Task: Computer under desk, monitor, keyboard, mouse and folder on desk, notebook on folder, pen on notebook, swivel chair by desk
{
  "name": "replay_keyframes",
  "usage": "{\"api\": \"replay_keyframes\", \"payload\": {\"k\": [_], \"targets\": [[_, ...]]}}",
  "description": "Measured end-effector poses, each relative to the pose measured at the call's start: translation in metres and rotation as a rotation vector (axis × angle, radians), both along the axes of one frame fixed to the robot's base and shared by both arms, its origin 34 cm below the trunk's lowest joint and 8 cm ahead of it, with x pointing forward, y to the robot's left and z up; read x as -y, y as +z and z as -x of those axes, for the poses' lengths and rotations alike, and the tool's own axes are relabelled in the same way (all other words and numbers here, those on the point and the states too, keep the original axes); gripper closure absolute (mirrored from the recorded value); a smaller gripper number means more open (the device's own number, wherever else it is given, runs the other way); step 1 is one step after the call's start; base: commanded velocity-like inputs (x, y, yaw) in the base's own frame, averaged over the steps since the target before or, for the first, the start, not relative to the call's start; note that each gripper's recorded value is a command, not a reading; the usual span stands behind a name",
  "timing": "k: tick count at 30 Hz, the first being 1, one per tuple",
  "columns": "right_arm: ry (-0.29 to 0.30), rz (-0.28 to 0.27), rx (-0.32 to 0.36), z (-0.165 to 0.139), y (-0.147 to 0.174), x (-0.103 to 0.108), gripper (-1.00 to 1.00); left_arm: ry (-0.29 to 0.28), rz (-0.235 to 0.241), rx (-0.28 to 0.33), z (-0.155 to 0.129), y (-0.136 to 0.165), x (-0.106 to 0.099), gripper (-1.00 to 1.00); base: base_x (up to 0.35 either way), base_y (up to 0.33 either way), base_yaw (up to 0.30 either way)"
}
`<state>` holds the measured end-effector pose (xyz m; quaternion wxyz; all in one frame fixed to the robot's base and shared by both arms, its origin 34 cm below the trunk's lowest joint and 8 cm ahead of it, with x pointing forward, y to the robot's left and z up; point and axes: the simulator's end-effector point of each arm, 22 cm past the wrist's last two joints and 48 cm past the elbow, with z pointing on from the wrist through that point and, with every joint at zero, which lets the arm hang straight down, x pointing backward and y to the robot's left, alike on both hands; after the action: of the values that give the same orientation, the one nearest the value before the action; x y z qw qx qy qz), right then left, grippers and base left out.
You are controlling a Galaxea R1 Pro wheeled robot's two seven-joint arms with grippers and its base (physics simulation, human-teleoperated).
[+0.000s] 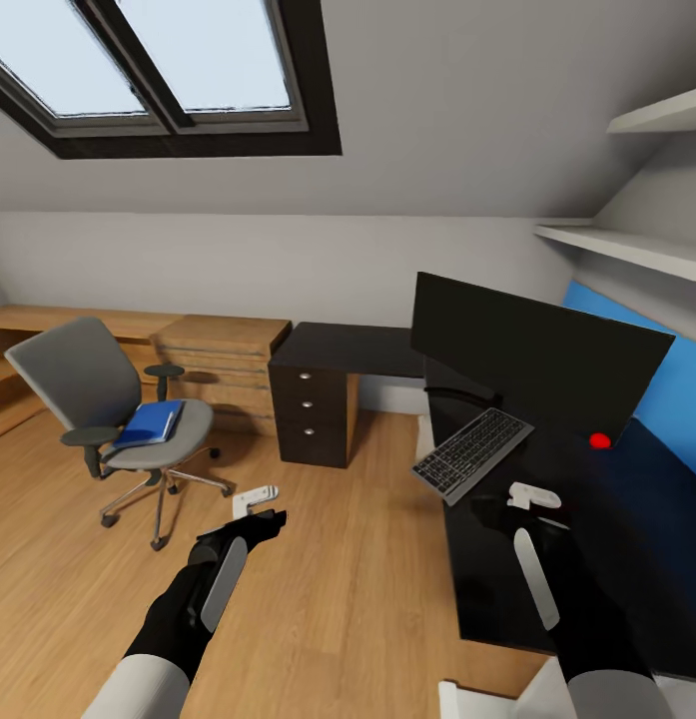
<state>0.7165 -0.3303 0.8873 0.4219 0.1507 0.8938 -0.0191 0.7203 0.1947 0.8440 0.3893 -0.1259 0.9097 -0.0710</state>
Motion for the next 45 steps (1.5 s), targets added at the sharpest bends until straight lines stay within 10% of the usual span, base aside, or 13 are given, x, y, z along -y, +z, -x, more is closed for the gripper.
{"api": "replay_keyframes", "payload": {"k": [45], "targets": [[0.001, 0.0, 0.004, -0.0001, 0.0014, -0.0068, 1.0, -0.001, -0.003, 0.002, 0.0003, 0.0021, 0.0008, -1.0, 0.165, 0.126, 0.087]]}}
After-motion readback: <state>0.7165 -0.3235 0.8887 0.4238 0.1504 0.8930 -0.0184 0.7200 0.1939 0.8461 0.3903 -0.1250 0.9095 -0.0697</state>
